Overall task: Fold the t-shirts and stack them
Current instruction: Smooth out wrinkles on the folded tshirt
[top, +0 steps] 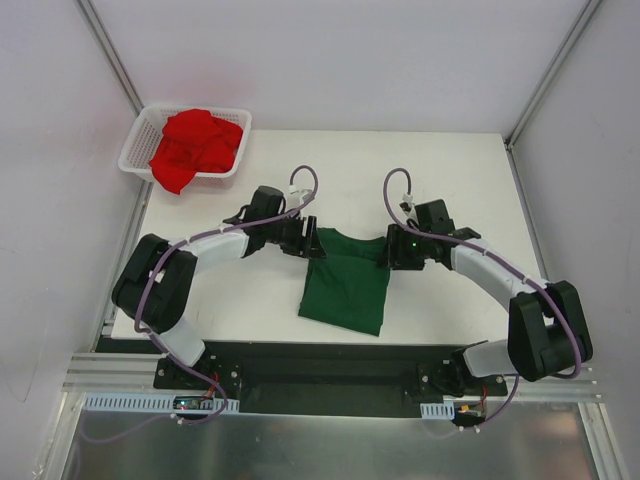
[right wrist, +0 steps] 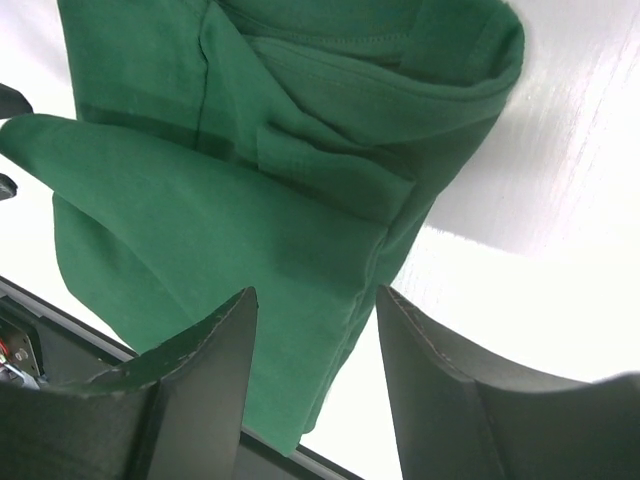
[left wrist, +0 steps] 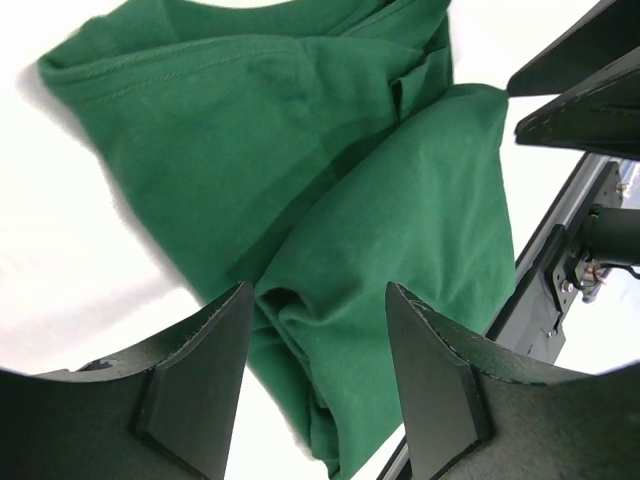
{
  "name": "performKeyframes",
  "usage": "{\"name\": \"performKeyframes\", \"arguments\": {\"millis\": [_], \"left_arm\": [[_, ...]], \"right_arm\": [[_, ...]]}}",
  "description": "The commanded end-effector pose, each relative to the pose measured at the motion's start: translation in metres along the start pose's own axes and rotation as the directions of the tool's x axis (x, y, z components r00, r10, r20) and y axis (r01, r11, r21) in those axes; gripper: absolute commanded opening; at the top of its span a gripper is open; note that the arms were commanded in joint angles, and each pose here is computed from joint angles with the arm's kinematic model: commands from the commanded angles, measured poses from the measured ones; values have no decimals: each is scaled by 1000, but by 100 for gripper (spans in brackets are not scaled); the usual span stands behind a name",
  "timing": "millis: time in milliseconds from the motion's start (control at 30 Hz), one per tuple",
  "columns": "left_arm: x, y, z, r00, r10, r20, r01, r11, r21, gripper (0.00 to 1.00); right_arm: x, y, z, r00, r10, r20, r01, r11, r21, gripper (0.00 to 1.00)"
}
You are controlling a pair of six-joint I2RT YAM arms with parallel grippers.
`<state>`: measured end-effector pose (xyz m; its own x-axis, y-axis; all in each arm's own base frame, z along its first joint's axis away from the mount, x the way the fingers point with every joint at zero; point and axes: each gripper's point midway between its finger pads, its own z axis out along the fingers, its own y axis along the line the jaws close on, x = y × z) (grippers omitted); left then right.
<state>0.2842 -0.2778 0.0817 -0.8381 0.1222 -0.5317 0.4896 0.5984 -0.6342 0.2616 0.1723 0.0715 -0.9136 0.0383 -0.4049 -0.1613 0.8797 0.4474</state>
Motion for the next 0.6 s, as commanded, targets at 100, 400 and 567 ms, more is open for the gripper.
{"name": "performKeyframes", "arguments": {"millis": [100, 400, 567], "left_arm": [[-18, -18, 7, 998, 56, 26, -58, 996, 62, 53], [-13, -18, 13, 999, 49, 9, -49, 996, 70, 47], [-11, -15, 15, 999, 44, 4, -44, 997, 65, 47]], "right_arm": [[-1, -1, -6, 1000, 2, 23, -2, 1000, 7, 54], [-2, 0, 2, 1000, 14, 14, -14, 1000, -6, 52], [-3, 0, 6, 1000, 18, 8, -18, 1000, -11, 51]]}}
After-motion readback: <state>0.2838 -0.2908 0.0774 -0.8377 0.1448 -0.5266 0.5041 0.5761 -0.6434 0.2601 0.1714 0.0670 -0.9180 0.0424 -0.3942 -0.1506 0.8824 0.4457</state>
